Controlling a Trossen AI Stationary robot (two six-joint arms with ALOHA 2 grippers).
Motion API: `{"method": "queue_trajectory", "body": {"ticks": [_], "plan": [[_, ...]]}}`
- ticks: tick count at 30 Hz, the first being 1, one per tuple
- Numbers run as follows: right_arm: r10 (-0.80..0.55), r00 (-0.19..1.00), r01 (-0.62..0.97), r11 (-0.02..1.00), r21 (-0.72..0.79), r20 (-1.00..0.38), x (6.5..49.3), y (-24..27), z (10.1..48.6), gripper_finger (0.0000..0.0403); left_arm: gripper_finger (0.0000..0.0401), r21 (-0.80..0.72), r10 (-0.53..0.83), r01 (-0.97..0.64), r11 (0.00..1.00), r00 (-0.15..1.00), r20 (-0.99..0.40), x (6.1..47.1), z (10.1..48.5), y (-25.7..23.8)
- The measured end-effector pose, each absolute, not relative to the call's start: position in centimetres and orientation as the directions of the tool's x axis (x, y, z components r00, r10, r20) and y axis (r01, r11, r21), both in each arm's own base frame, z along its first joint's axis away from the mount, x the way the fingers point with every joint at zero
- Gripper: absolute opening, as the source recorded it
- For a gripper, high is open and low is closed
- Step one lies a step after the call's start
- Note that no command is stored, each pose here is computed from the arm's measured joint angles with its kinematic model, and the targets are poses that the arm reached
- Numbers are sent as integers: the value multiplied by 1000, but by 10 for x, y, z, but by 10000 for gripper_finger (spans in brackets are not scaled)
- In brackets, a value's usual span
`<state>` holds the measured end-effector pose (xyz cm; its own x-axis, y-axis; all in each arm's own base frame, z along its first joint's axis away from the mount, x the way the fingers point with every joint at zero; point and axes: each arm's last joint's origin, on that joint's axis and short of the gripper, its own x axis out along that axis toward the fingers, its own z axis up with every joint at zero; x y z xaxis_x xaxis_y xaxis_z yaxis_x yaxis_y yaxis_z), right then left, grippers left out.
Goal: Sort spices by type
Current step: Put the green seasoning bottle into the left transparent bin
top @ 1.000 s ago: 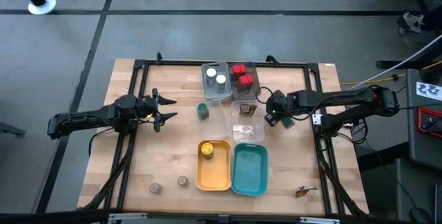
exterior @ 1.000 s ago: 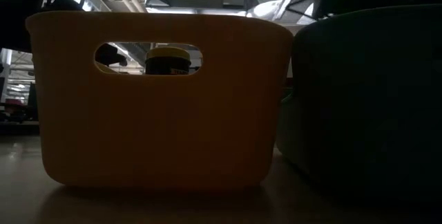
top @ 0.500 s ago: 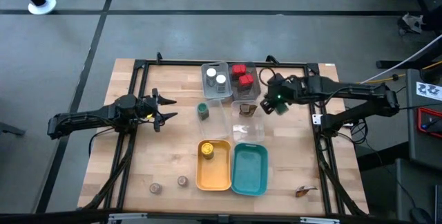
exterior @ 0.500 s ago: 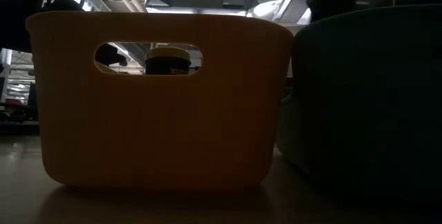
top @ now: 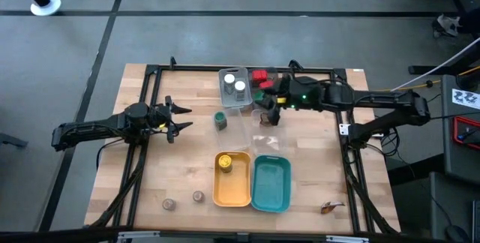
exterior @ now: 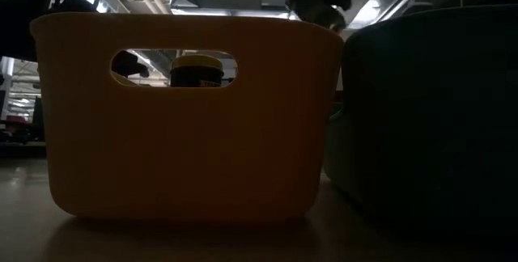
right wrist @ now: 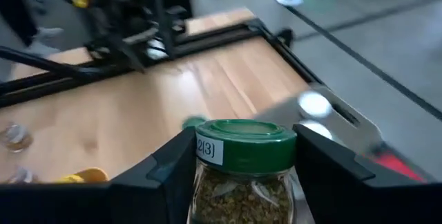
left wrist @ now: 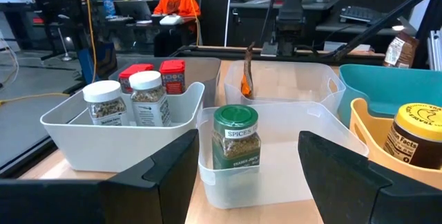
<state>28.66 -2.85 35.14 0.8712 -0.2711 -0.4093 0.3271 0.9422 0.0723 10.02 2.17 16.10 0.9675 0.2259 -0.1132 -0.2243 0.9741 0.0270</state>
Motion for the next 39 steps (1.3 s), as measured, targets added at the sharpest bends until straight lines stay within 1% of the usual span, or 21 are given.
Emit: {"method": "queue_trajectory", "body": {"ticks": [4, 11, 18, 24, 31, 36, 39], "plan": [[-182, 920, 216, 975, 60, -348, 304, -27, 348, 211, 233, 28, 226, -224, 974, 968, -112, 100, 161, 22], [-20, 958, 31, 999, 36, -288, 334, -25, 332, 211, 233, 27, 226, -224, 974, 967, -114, 100, 161, 22], [139, 973, -137, 990, 28, -182, 358, -22, 322, 211, 233, 29, 226, -224, 974, 967, -114, 100, 161, 22], [234, 961, -238, 971, -11, -146, 369, -20, 313, 212, 233, 30, 226, -224, 974, 968, -114, 100, 161, 22], [266, 958, -271, 962, -28, -102, 381, -20, 303, 212, 233, 28, 227, -225, 974, 969, -96, 101, 162, 22], [279, 958, -284, 956, -68, -73, 388, -20, 298, 212, 233, 18, 228, -228, 974, 974, -12, 101, 170, 22], [279, 959, -283, 953, -107, -51, 390, -20, 297, 212, 233, 15, 228, -229, 973, 971, 71, 101, 178, 22]]}}
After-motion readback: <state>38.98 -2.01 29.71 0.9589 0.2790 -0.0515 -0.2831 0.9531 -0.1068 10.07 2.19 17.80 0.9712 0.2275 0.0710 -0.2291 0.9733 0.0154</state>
